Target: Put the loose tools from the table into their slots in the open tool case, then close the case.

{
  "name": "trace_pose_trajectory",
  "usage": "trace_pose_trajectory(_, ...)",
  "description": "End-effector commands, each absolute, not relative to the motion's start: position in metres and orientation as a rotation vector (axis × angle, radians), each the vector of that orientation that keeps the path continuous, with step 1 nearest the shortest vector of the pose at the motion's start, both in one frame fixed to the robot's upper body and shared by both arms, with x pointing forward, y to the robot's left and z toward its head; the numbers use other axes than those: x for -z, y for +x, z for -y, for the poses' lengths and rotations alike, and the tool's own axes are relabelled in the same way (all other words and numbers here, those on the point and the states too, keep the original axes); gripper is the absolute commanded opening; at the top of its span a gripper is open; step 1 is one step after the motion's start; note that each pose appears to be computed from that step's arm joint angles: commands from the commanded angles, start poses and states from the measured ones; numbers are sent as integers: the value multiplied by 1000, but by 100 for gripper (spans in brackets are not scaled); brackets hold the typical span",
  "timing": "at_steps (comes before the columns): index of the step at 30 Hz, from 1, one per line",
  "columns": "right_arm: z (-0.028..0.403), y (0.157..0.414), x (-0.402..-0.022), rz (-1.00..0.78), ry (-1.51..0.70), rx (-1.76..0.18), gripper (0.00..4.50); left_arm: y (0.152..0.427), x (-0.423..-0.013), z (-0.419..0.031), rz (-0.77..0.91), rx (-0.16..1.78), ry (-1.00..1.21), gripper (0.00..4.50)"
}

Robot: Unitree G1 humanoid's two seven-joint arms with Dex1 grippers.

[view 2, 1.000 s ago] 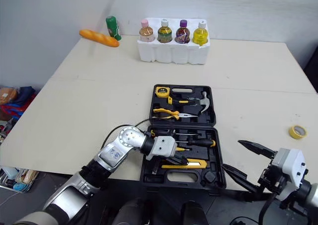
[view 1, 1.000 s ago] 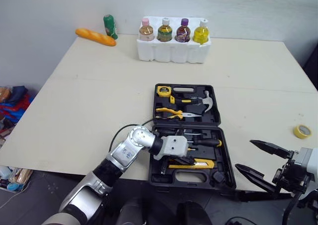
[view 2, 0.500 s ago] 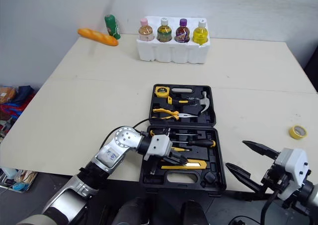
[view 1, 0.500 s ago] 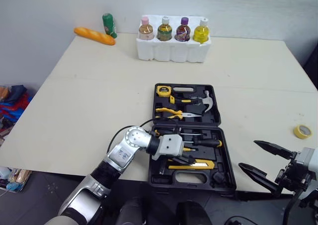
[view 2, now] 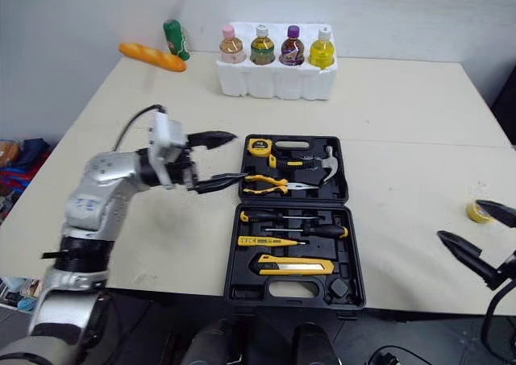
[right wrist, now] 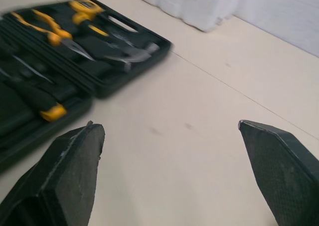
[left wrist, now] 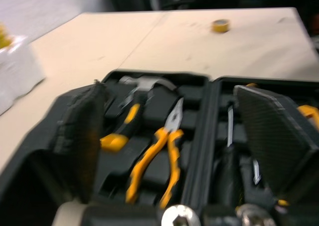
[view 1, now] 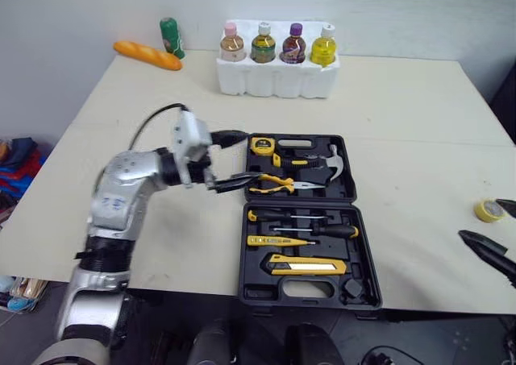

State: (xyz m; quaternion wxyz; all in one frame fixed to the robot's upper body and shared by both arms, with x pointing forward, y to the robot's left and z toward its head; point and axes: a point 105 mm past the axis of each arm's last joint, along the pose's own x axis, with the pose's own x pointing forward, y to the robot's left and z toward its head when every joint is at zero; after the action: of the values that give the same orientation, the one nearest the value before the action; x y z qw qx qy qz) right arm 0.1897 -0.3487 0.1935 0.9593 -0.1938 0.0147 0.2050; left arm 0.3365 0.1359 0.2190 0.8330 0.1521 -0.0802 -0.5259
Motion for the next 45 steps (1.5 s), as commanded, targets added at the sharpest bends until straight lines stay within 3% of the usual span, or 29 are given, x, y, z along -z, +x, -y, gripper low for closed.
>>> trace_pose_trajectory(1,389,170,-207,-30,-462,-225,450,344,-220,-208,126,845,343,445)
trace_pose_trajectory(5,429,149,-219,84,-516,59,450,339,-221,-272,140,567,211,445)
trace_pose_trajectory(11,453,122,-193,81,-492,292,450,319,-196,-342,70,271,149,445)
trace_pose_trajectory(18,457,105,-162,50,-428,459,450,303,-167,-364,-51,185,204,445)
trace_pose_trajectory(22,455,108,-156,42,-369,470,450,308,-172,-346,-23,251,196,445)
trace_pose_trajectory(27,437,131,-167,104,-329,366,450,319,-185,-319,30,353,183,445)
trace_pose_trajectory(32,414,154,-174,76,-282,261,450,328,-197,-268,62,626,214,445)
trace_pose_trajectory(34,394,169,-193,66,-305,148,450,329,-207,-245,94,736,215,445)
trace_pose_trajectory(36,370,184,-210,-38,-352,-58,450,327,-213,-213,135,859,264,445)
trace_pose_trajectory(40,359,198,-218,-251,-298,-189,450,316,-227,-174,244,1004,232,445)
trace_pose_trajectory(45,353,203,-214,-524,-334,-360,450,295,-239,-128,233,1215,103,445)
